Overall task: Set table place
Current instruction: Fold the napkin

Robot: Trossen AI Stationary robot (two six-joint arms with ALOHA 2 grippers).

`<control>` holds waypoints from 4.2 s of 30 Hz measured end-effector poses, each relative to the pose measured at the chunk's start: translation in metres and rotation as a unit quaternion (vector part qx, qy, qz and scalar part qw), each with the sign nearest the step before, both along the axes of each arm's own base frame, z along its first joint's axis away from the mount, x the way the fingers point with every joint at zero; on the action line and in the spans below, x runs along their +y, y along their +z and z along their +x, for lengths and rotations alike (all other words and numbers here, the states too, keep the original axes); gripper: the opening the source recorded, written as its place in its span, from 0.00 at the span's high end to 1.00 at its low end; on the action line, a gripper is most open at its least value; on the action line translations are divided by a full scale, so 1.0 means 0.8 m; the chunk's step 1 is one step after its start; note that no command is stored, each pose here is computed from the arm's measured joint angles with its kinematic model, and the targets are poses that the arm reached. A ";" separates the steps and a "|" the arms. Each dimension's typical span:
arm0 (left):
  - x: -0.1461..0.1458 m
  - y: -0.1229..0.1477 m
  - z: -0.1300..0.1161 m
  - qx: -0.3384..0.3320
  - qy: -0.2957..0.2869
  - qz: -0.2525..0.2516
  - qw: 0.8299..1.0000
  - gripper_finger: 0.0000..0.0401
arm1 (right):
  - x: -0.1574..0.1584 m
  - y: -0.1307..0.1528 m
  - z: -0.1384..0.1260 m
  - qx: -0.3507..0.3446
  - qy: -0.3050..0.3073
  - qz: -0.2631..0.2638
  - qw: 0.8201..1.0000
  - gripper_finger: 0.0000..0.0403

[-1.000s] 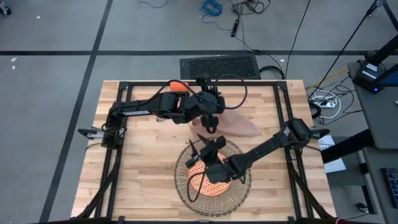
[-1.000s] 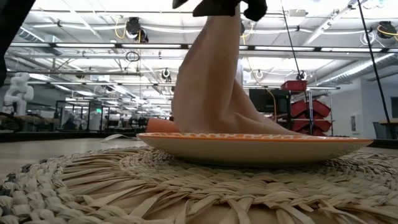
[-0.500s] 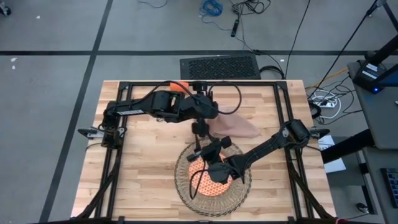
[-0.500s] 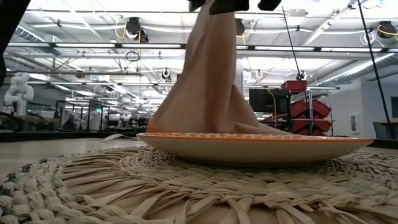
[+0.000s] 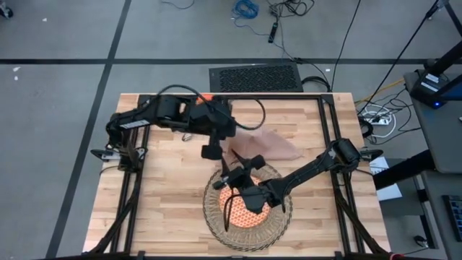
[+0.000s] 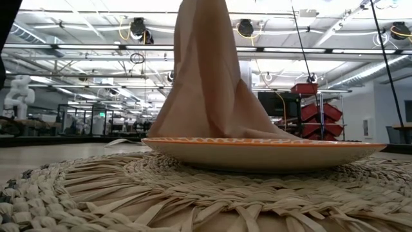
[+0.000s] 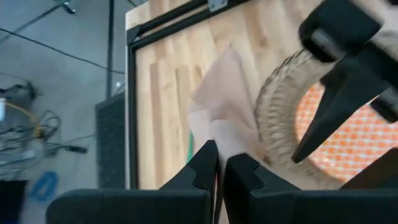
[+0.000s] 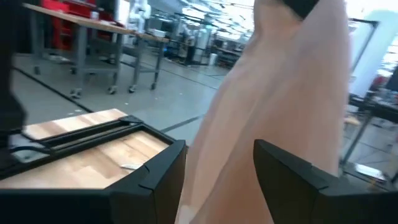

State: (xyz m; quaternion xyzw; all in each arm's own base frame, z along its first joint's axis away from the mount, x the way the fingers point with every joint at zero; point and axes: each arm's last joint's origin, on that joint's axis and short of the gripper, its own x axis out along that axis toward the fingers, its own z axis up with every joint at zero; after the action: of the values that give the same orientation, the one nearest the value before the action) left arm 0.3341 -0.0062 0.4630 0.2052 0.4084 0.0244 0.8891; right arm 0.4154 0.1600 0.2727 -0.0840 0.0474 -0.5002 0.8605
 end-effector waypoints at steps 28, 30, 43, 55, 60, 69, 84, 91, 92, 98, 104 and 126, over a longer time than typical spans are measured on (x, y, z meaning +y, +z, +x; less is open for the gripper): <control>0.001 0.012 -0.012 -0.022 -0.025 -0.080 0.996 1.00 | -0.015 0.018 0.004 0.003 -0.017 -0.009 1.000 0.64; -0.001 0.012 -0.012 -0.022 -0.028 -0.080 0.996 1.00 | -0.015 0.014 0.004 0.003 -0.024 -0.006 1.000 0.70; -0.003 0.027 -0.033 -0.042 -0.028 -0.078 0.996 1.00 | 0.004 -0.036 -0.013 0.011 -0.034 -0.004 0.999 0.93; -0.010 0.045 -0.057 -0.072 -0.022 -0.094 0.993 1.00 | -0.017 -0.067 -0.025 -0.006 -0.011 0.055 0.998 0.88; -0.014 0.047 -0.059 -0.073 -0.028 -0.094 0.992 1.00 | -0.019 -0.083 -0.034 -0.012 -0.011 0.074 0.997 0.88; -0.014 0.048 -0.061 -0.075 -0.028 -0.089 0.993 1.00 | -0.018 -0.101 -0.043 -0.010 0.001 0.098 0.995 0.88; -0.013 0.049 -0.062 -0.076 -0.026 -0.087 0.993 1.00 | -0.021 -0.135 -0.062 -0.014 0.004 0.125 0.992 0.88; -0.013 0.049 -0.063 -0.077 -0.025 -0.086 0.993 1.00 | -0.021 -0.140 -0.065 -0.006 0.007 0.133 0.991 0.88; -0.013 0.049 -0.063 -0.077 -0.025 -0.086 0.993 1.00 | -0.021 -0.140 -0.065 -0.006 0.007 0.133 0.991 0.88; -0.013 0.049 -0.063 -0.077 -0.025 -0.086 0.993 1.00 | -0.022 -0.140 -0.066 0.001 0.006 0.130 0.991 0.88; -0.013 0.049 -0.063 -0.077 -0.025 -0.086 0.993 1.00 | -0.021 -0.151 -0.066 0.017 0.008 0.141 0.990 0.88; -0.013 0.048 -0.063 -0.075 -0.021 -0.089 0.993 1.00 | -0.011 -0.172 -0.066 0.008 0.007 0.121 0.993 0.99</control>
State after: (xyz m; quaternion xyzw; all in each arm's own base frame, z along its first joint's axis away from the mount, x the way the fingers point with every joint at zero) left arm 0.2836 -0.0165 0.5017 0.1313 0.3368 -0.0155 0.9322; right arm 0.3626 0.1510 0.1349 0.0159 0.1138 -0.4840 0.8675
